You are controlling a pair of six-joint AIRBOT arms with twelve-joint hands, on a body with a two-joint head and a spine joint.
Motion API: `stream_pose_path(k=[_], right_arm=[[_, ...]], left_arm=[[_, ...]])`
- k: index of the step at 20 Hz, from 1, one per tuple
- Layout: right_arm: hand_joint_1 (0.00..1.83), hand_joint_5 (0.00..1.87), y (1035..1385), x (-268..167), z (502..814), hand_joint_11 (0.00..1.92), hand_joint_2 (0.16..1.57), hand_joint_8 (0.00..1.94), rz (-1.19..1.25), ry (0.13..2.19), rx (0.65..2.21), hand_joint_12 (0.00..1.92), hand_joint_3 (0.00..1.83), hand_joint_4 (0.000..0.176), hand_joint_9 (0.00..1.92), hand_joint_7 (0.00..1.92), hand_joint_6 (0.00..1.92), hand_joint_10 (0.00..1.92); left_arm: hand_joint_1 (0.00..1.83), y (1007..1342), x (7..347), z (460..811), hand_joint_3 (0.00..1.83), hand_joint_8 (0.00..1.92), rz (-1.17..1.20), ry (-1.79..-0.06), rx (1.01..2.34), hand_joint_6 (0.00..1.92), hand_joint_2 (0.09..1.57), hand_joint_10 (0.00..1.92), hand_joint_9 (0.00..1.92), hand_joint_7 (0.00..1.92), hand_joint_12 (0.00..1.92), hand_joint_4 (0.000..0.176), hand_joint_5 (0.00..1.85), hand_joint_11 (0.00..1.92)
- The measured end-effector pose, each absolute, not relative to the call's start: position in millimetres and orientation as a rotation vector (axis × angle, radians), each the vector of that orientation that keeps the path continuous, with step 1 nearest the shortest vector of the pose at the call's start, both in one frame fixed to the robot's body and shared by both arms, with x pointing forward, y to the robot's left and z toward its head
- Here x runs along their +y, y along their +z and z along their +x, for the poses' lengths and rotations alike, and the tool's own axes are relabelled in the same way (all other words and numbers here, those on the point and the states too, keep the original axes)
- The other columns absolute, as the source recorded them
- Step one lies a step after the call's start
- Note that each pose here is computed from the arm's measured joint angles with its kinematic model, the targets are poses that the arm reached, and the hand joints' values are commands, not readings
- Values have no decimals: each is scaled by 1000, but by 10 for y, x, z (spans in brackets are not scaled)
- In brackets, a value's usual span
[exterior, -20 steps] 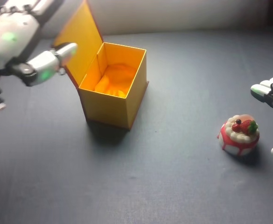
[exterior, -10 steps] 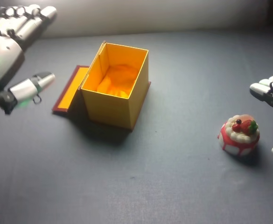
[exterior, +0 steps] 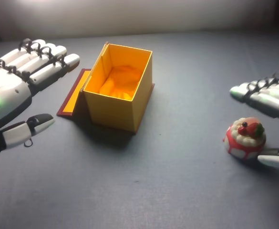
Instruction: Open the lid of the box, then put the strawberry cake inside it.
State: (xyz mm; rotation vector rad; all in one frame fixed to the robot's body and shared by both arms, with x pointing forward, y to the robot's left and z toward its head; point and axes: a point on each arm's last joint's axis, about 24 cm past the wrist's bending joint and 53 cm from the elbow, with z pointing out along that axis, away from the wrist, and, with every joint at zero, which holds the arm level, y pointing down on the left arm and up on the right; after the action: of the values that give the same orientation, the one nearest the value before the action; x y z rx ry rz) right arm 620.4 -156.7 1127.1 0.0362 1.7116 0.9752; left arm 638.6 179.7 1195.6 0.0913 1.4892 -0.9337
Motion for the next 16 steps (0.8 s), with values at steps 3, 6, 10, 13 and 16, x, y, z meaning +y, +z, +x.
stream_pose_path(k=[3, 6, 10, 13, 16], right_arm=[[834, 140, 11142, -1517, 6256, 0, 1197, 12, 34, 963, 1758, 1123, 2, 0, 193, 185, 22, 169], [886, 239, 11086, -1497, 6379, 0, 1204, 24, 48, 951, 1776, 1347, 0, 0, 242, 395, 25, 396], [1142, 463, 11041, -1387, 6495, 100, 1162, 428, 51, 958, 1787, 1734, 0, 0, 349, 681, 241, 1117], [1218, 717, 11092, -1380, 6535, 1028, 1223, 1442, 51, 959, 1776, 1712, 9, 0, 1025, 845, 1216, 1477], [1184, 669, 11170, -1298, 6536, 1183, 1306, 1826, -1, 960, 1770, 1919, 4, 0, 1055, 644, 1180, 1915]], left_arm=[[600, 11799, 1635, 6278, 0, 0, 155, -965, 1557, 23, 1374, 0, 0, 0, 0, 3, 129, 0], [499, 11777, 1602, 6250, 6, 0, 154, -980, 1563, 2, 1393, 0, 0, 0, 0, 10, 95, 0], [412, 11678, 1632, 6266, 12, 0, 125, -975, 1589, 2, 1421, 0, 0, 0, 0, 32, 37, 0], [414, 11695, 1638, 6256, 12, 0, 123, -980, 1578, 2, 1426, 0, 0, 0, 0, 36, 34, 0], [378, 11650, 1660, 6225, 11, 0, 116, -982, 1585, 1, 1434, 0, 0, 0, 0, 53, 25, 0]])
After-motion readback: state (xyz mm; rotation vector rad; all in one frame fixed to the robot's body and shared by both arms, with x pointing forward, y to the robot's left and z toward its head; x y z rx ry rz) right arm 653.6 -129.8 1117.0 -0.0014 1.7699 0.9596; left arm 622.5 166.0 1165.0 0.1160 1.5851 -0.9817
